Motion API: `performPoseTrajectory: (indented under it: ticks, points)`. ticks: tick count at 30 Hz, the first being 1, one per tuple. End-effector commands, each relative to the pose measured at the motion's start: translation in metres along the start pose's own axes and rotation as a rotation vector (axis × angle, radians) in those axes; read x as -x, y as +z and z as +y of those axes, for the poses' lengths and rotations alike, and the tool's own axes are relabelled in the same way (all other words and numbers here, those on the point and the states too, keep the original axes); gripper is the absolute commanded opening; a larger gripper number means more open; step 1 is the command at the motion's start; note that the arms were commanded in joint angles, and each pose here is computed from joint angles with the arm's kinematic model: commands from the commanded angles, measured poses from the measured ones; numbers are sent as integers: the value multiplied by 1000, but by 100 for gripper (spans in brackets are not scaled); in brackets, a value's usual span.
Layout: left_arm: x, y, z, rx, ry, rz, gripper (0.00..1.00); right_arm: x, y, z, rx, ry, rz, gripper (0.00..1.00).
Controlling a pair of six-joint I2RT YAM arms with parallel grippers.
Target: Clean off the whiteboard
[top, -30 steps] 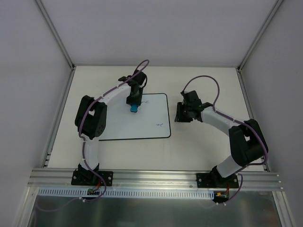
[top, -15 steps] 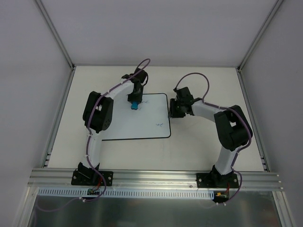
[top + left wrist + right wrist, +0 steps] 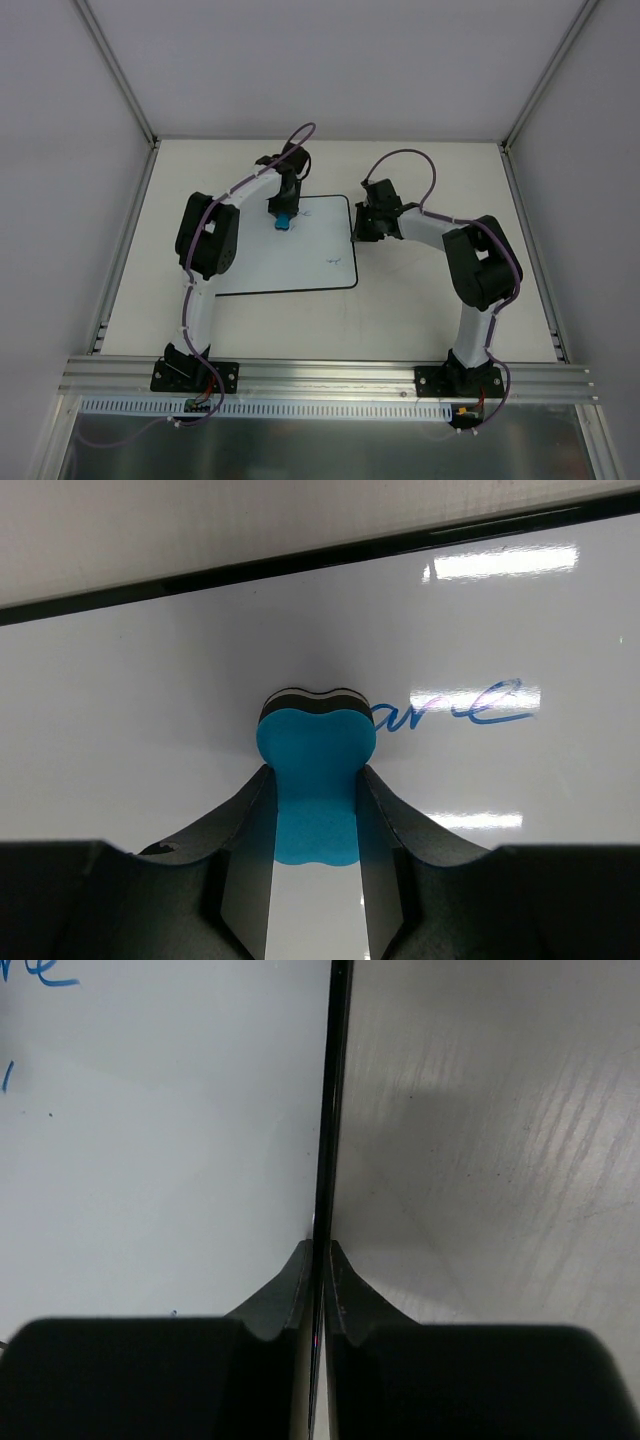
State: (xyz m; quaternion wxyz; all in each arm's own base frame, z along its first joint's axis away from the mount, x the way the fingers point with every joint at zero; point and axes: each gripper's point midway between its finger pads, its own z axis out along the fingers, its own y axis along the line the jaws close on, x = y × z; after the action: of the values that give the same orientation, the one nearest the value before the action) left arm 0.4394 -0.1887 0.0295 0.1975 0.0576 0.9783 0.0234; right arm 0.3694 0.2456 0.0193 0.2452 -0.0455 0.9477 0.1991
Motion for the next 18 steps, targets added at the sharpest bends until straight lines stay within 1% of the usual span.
performPoseTrajectory:
  ticks: [1,4,5,8,11,14,15,18]
  points:
    - [-20,12,-22,-78,27,75,0,-13,15,1,-8,11,35,5]
    - [-32,18,-40,-113,75,106,0,-18,18,1,-10,9,46,0]
    - [-37,17,-54,-136,115,114,0,-21,18,3,-9,3,51,0]
    - [-50,20,-83,-201,164,143,0,-26,19,5,-6,-3,60,0]
    - [-68,18,-101,-251,186,185,0,-29,18,6,-9,-8,63,0]
    - [-78,14,-101,-258,196,201,0,-31,17,5,-12,-6,65,0]
    - [-78,14,-97,-236,196,196,0,-32,17,5,-12,-7,67,0]
    - [-67,12,-81,-182,161,164,0,-31,16,6,-10,-11,67,0]
